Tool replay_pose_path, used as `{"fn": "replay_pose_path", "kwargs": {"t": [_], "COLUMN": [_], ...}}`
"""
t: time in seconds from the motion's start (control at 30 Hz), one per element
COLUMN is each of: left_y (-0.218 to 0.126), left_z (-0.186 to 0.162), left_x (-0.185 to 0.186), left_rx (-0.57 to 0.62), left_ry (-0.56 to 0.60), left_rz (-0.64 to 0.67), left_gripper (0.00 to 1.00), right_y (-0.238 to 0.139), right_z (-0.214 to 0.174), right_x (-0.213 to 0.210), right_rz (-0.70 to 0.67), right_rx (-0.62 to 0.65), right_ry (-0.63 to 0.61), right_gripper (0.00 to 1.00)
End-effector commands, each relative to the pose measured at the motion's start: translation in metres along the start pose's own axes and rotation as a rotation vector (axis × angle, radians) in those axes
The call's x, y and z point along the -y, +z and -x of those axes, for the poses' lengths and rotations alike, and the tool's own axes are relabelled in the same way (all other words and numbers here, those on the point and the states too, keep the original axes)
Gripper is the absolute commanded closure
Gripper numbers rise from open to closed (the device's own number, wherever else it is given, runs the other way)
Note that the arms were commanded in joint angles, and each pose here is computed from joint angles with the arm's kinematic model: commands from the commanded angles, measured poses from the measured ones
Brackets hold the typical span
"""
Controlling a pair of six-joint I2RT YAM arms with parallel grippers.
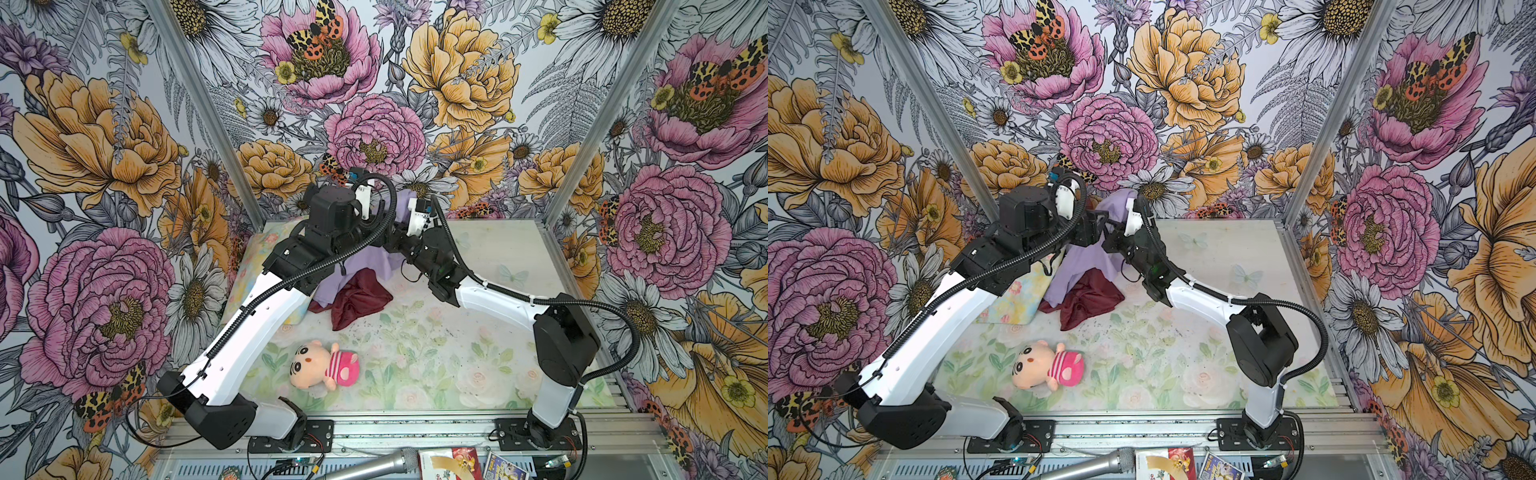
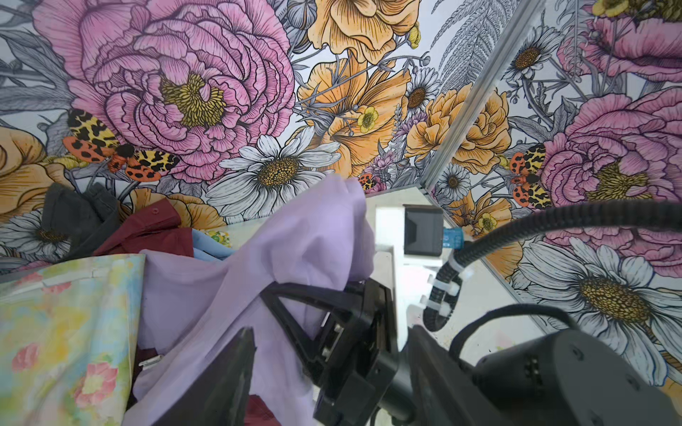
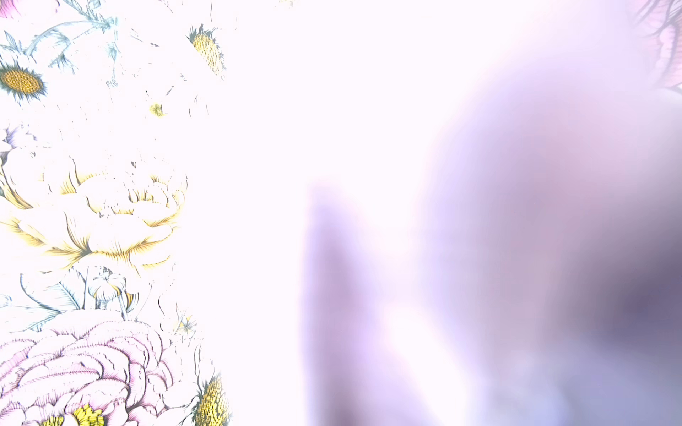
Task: Pick out a specific cloth from the pile
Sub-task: 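Pull the lavender shirt away from the pile with the right gripper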
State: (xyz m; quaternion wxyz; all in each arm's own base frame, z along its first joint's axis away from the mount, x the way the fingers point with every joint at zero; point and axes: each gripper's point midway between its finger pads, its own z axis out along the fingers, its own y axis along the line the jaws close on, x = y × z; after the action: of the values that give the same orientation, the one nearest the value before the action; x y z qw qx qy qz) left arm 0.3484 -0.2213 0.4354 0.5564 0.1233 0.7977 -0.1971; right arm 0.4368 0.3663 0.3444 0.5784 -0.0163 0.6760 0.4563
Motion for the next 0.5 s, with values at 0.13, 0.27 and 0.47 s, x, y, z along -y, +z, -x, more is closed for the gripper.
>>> {"fn": "replay_pose_path", "kwargs": {"t": [0.13,0.27,0.47], "left_y": [0.006,0.012,0.02], "left_z": [-0.028,-0.046,-0.071], "left_x": [-0.009,-0.023,-0.042], "left_rx": [-0.051,-0.095,-0.153], "left_ry": [0.061,0.047,0.032], "left_rz": [0.015,0.033,0.06], "left_gripper": [0.23,0.19,0.17], "right_y": [-0.026,-0.04,-0.063], "right_z": [0.082,0.106,0.141], "right_x": [-0.014,-0.007,0.007], "right_rz": [-0.017,-0.047,-0.111], "right_rx": [0.113,0.137,0.179], "right_ry": [-0.035,-0.061,-0.11], "right_gripper": [1.0,1.0,1.0]}}
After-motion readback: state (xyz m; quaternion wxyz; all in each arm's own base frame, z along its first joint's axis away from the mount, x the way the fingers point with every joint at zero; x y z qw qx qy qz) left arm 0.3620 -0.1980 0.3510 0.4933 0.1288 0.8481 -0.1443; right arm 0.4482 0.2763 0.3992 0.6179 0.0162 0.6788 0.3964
